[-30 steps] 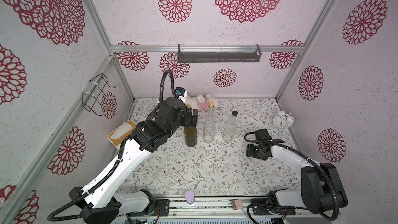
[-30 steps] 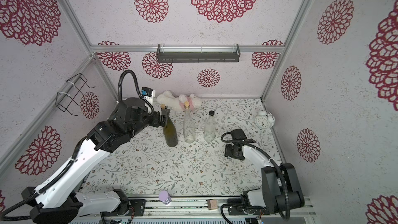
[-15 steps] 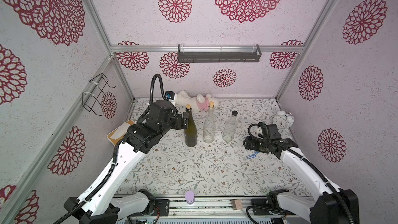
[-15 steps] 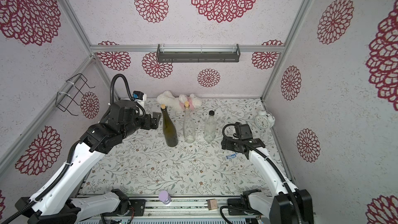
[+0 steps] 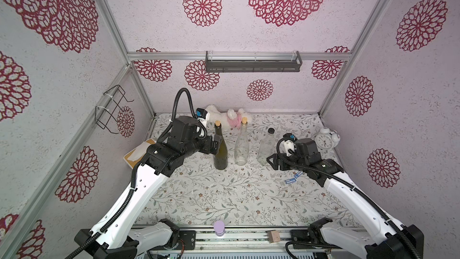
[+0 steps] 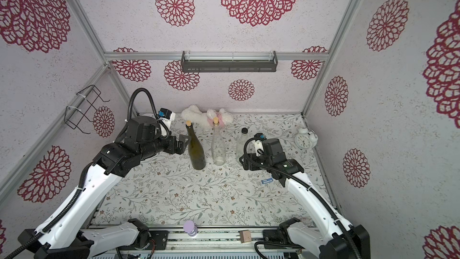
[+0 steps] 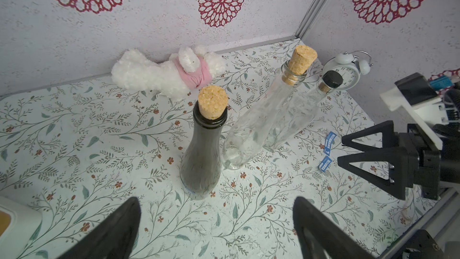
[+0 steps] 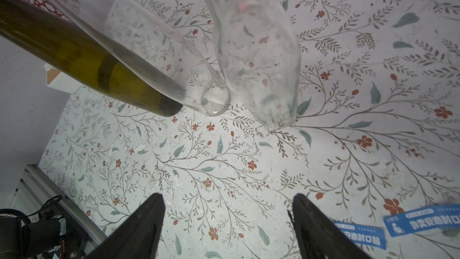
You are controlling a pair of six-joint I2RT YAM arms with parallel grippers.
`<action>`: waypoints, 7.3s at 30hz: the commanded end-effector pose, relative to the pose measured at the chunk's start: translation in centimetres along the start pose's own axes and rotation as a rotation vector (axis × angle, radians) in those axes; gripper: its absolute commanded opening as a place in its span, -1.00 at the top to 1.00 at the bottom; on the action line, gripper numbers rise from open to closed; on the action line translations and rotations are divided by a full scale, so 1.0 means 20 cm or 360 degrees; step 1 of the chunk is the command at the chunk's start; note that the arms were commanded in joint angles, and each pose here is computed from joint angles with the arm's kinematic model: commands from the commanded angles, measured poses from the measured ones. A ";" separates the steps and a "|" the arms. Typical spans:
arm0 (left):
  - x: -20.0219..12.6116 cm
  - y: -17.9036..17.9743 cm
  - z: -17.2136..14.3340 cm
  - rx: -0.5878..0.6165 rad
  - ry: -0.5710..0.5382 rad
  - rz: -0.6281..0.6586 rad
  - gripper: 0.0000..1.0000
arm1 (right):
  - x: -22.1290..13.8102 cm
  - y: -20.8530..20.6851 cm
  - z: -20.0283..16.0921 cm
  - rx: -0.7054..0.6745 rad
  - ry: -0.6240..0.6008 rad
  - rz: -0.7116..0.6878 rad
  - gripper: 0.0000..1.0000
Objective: Remove the label from the bottle
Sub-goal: Adjust the bottle at the center of the board.
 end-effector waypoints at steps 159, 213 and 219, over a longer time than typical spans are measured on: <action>-0.05 -0.27 -0.07 0.0287 -0.0175 -0.0613 -0.88 | 0.11 0.39 -0.21 -0.0208 -0.0038 0.0291 -0.91; 0.01 0.02 0.17 -0.0232 -0.0197 0.0545 0.66 | 0.14 0.32 -0.07 -0.0321 -0.0065 0.0309 -0.88; -0.04 -0.09 0.19 -0.0369 -0.0254 0.0818 0.64 | 0.16 0.37 -0.06 -0.0368 -0.0030 0.0385 -0.88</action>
Point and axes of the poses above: each gripper's point midway between its finger pads, its own x axis out along the fingers, its own y axis along the line the jaws close on, z = x × y, the point moved 4 cm from there along -x, back along the fingers, and after that the axes turned 14 degrees about x, right-handed, at the moved point
